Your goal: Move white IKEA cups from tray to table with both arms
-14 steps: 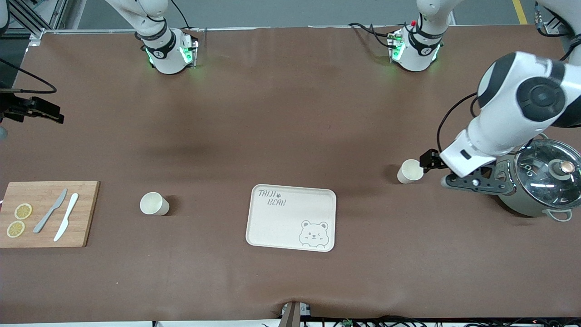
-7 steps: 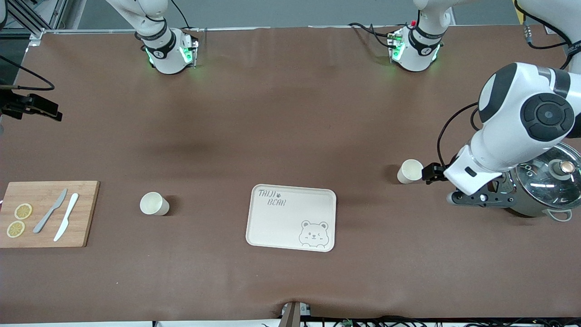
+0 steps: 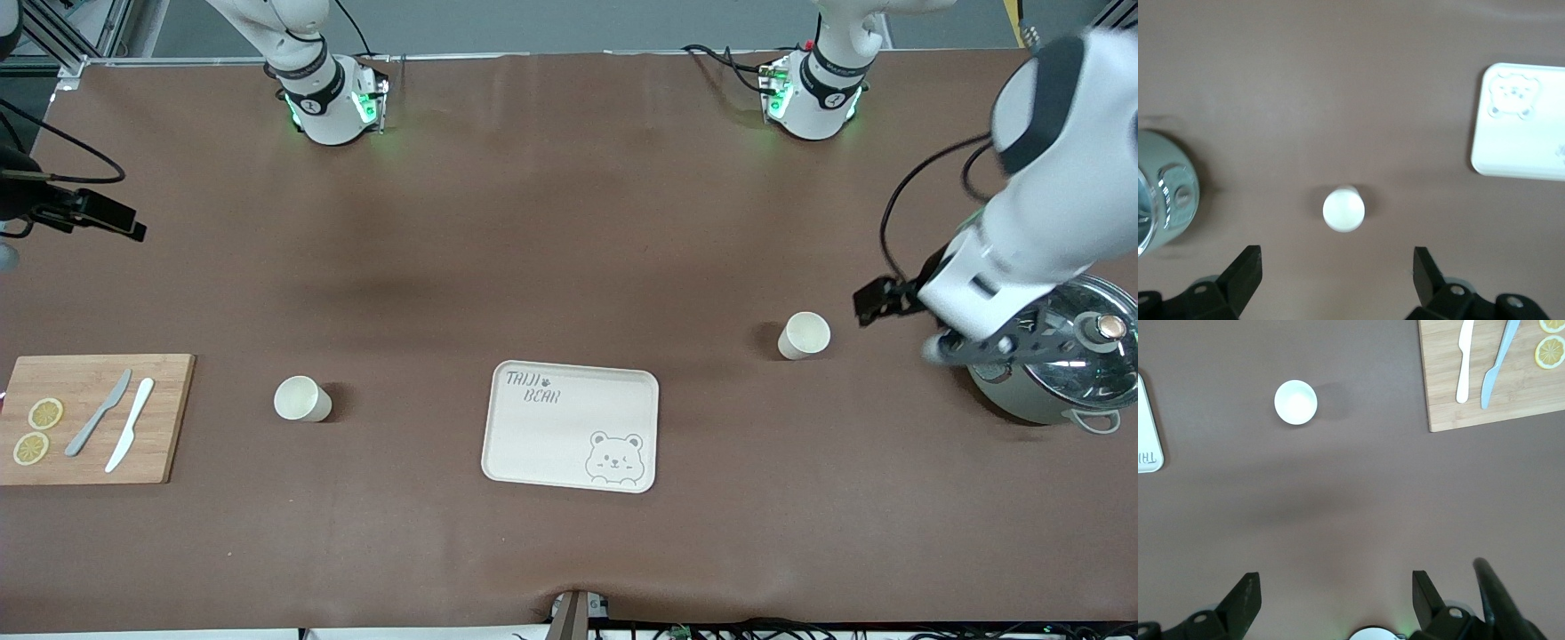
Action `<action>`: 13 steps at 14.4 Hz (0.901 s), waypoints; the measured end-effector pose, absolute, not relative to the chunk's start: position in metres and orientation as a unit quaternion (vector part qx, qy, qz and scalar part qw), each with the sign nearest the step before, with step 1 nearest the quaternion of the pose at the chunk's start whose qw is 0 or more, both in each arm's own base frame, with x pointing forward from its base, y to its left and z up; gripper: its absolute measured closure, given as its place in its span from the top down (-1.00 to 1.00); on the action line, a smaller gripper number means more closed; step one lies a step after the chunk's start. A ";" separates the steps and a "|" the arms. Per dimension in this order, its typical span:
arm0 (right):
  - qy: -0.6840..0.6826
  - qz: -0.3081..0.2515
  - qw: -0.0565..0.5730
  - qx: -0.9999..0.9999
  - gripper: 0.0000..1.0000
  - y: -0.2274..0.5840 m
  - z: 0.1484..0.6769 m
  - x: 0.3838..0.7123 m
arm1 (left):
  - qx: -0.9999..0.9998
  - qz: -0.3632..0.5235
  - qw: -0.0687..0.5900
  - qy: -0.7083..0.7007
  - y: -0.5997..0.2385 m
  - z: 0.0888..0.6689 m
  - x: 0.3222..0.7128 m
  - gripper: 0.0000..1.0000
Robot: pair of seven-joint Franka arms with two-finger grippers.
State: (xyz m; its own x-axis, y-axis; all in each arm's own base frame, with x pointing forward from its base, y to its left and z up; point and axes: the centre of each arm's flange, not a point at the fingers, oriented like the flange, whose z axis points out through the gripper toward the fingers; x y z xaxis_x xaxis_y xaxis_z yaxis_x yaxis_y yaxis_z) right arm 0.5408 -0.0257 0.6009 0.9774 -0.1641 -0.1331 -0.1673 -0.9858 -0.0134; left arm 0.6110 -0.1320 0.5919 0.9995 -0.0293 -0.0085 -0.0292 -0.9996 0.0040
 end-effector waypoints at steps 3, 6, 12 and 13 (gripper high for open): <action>0.130 0.069 0.052 -0.988 1.00 0.025 0.604 0.541 | 1.000 0.000 0.002 -0.017 -0.124 0.639 0.578 1.00; 0.188 0.061 0.064 -0.978 1.00 0.101 0.619 0.534 | 1.000 0.003 0.001 -0.022 -0.128 0.650 0.565 1.00; 0.248 0.050 0.064 -0.965 1.00 0.176 0.626 0.518 | 0.998 -0.013 -0.005 -0.053 -0.119 0.631 0.562 1.00; 0.250 0.051 0.064 -0.965 1.00 0.168 0.625 0.521 | 0.998 -0.014 -0.006 -0.054 -0.116 0.629 0.563 1.00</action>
